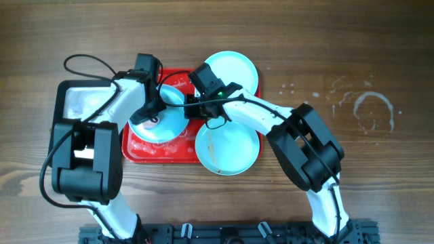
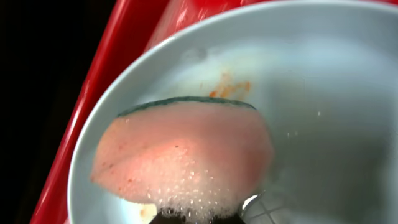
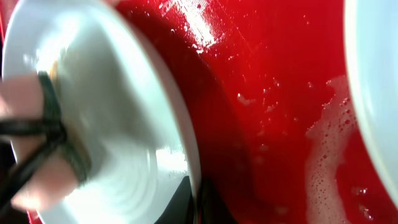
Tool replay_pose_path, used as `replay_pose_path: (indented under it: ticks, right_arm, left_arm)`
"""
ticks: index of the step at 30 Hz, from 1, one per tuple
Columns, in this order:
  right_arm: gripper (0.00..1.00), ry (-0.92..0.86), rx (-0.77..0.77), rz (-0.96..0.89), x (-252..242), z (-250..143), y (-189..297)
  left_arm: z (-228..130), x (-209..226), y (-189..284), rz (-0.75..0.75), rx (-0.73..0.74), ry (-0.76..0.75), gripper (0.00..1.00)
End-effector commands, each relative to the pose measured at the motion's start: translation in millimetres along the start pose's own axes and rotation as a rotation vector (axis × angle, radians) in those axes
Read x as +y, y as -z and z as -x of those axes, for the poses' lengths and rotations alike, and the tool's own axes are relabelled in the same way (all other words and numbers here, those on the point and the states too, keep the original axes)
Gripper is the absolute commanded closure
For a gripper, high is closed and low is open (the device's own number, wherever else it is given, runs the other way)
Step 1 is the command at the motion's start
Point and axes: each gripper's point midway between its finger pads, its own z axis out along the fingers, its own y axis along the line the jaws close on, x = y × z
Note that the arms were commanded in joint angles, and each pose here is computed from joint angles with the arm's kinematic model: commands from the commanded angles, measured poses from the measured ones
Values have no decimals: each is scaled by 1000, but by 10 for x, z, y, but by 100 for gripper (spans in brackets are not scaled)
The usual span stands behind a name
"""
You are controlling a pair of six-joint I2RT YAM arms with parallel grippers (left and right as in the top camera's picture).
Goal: Clean dirty plates on tray and stack at the side
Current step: 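Scrub the held plate's face with the sponge in the left gripper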
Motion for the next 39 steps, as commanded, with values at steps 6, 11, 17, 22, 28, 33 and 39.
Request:
replay_pose_path:
  ticks: [6, 11, 17, 22, 28, 33, 39]
  right_arm:
    - [96, -12, 40, -51, -200, -115, -138]
    - [96, -12, 41, -51, -200, -116, -138]
    - [96, -12, 39, -50, -197, -111, -138]
    - [96, -12, 41, -51, -200, -115, -138]
    - [96, -12, 41, -51, -201, -115, -138]
    - [96, -12, 41, -51, -199, -116, -138]
    - [96, -11, 41, -51, -198, -116, -138]
  left_arm:
    - [-761, 238, -140, -9, 430, 100, 96]
    - [-939, 288, -42, -63, 534, -44, 96]
    - [-840, -105, -35, -294, 498, -133, 96]
    - [-297, -455, -153, -418, 247, -148, 96]
    - [190, -798, -87, -532, 22, -164, 96]
    - [511, -647, -163, -383, -123, -51, 96]
    - [295, -128, -313, -114, -56, -28, 96]
